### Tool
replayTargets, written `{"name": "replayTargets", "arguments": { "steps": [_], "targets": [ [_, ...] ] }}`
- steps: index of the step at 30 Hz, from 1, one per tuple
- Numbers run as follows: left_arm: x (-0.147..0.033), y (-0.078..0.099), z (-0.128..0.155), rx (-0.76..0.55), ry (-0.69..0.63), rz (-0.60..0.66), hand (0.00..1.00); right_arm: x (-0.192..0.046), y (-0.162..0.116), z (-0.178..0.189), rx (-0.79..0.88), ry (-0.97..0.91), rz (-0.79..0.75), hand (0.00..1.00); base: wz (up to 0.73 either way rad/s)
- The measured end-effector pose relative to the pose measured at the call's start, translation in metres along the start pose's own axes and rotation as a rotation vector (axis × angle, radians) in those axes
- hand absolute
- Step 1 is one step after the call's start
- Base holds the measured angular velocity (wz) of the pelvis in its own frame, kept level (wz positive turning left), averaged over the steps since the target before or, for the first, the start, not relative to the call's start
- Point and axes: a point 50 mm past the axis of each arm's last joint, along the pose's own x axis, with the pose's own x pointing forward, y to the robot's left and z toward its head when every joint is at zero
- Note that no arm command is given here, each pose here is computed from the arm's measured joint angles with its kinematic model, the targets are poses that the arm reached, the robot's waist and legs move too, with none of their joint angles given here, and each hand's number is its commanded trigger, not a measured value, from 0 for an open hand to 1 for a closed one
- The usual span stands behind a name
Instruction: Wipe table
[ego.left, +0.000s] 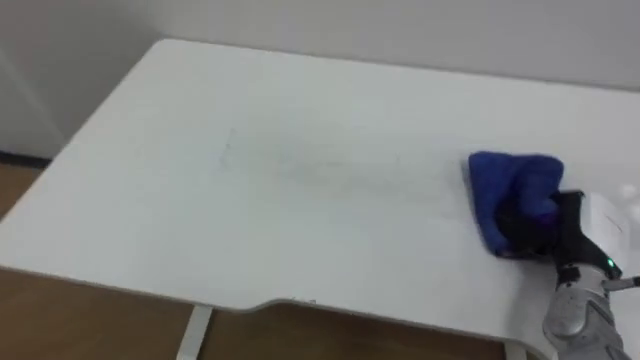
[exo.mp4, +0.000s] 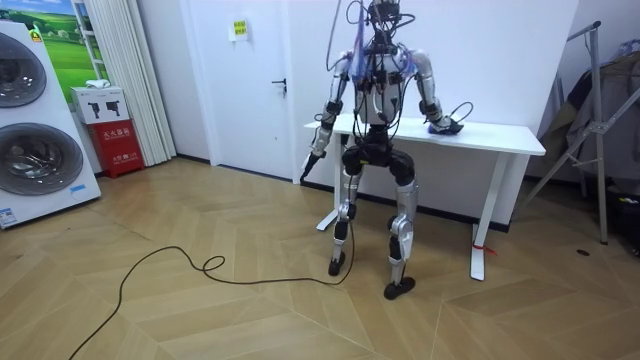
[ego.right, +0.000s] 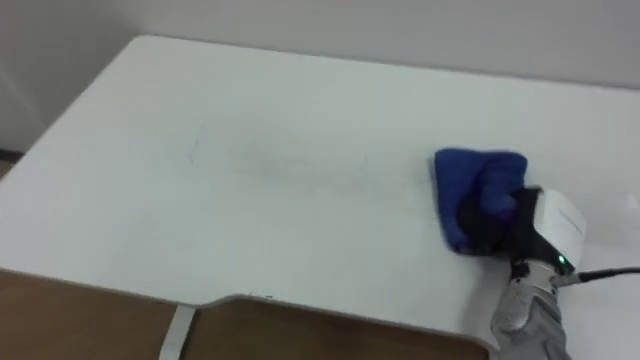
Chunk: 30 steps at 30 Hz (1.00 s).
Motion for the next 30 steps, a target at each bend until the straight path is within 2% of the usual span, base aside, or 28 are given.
{"name": "replayTargets", "arguments": {
  "steps": [3,6,8,10,12,13,16,18,21,24,27,30],
  "targets": [
    [0.002,-0.012,0.028,-0.036,-0.069,-0.022,0.0,0.009,0.003,0.032,0.014,-0.07,0.02,1.0,0.08],
    [0.001,-0.015,0.033,-0.025,-0.093,-0.033,0.0,0.018,0.004,0.063,0.007,-0.162,0.061,1.0,-0.01],
    [0.0,-0.014,0.027,-0.041,-0.071,-0.033,0.0,0.019,0.004,0.063,0.0,-0.164,0.065,1.0,0.08],
    [-0.002,-0.009,0.01,-0.036,-0.023,-0.021,0.0,0.018,0.005,0.054,0.017,-0.133,0.064,1.0,0.24],
    [-0.005,0.002,-0.018,-0.039,0.055,0.004,0.0,0.008,0.012,0.029,0.028,-0.094,0.06,1.0,0.4],
    [-0.006,0.005,-0.024,-0.04,0.071,0.012,0.0,0.005,0.012,0.023,0.035,-0.083,0.054,1.0,0.53],
    [-0.011,0.022,-0.052,-0.063,0.153,0.068,0.0,-0.012,0.006,-0.029,0.068,0.06,-0.012,1.0,0.4],
    [-0.012,0.032,-0.058,-0.072,0.167,0.096,0.0,-0.023,-0.002,-0.06,0.068,0.171,-0.046,1.0,0.27],
    [-0.009,0.048,-0.055,-0.089,0.155,0.139,0.0,-0.035,-0.018,-0.104,0.067,0.333,-0.083,1.0,0.12],
    [-0.005,0.055,-0.044,-0.096,0.101,0.143,0.0,-0.046,-0.033,-0.136,0.057,0.455,-0.101,1.0,0.04],
    [-0.002,0.048,-0.032,-0.075,0.063,0.123,0.0,-0.05,-0.037,-0.143,0.057,0.489,-0.095,1.0,-0.02],
    [-0.001,0.029,-0.022,-0.012,0.032,0.063,0.0,-0.037,-0.027,-0.125,0.062,0.486,-0.067,1.0,-0.26]
  ]
}}
